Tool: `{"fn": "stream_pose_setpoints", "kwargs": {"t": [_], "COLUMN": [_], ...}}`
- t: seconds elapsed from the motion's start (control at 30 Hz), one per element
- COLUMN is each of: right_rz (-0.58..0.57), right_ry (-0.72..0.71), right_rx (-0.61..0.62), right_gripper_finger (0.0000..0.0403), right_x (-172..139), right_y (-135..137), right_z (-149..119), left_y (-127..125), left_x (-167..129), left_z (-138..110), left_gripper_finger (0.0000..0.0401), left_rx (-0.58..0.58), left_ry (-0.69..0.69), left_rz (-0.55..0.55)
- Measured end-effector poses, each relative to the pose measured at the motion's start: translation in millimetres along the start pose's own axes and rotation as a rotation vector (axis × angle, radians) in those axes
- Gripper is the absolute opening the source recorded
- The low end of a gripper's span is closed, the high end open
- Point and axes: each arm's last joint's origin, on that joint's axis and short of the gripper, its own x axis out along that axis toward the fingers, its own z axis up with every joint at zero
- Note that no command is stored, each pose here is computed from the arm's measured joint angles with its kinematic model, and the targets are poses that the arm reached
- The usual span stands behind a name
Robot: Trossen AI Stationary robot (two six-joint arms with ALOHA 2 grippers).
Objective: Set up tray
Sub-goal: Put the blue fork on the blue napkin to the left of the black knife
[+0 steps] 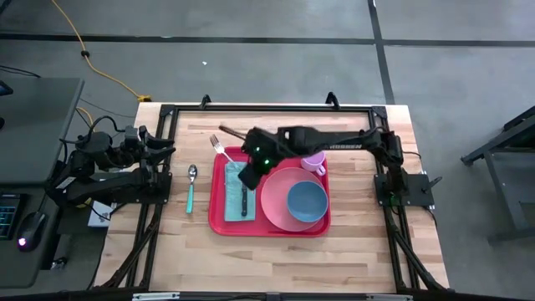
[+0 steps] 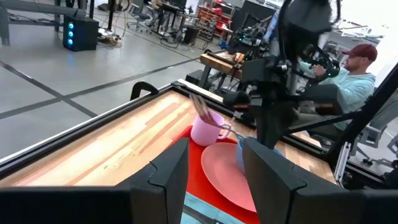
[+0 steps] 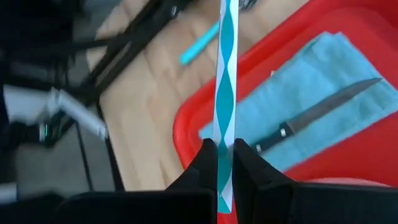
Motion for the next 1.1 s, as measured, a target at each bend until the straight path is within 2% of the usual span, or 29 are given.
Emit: {"fn": "stream_pose_setpoints", "kwargs": {"t": [0.23, 0.4, 0.77, 1.1], "right_rz": [-0.143, -0.18, -0.154, -0.18], "right_ry": [-0.212, -0.298, -0.259, -0.206], "right_rx": [0.222, 0.33, 0.49, 0.539], "right_gripper_finger": [0.0, 0.0, 0.0, 0.0], "right_x": [19.6, 42.9, 107.7, 121.4], "right_y": [20.4, 27.7, 23.1, 19.8], "right_z": [-16.8, -29.5, -55.3, -67.0], "left_y": [0.0, 0.6, 1.5, 1.6], "left_x": [0.0, 0.0, 0.0, 0.0], "left_z": [0.1, 0.2, 0.5, 0.5], "left_gripper_finger": [0.0182, 0.0182, 0.0182, 0.0182], "left_rx": [-0.042, -0.082, -0.13, -0.154], "left_ry": [-0.001, -0.008, -0.02, -0.023], "left_rz": [0.002, 0.021, 0.05, 0.053]}}
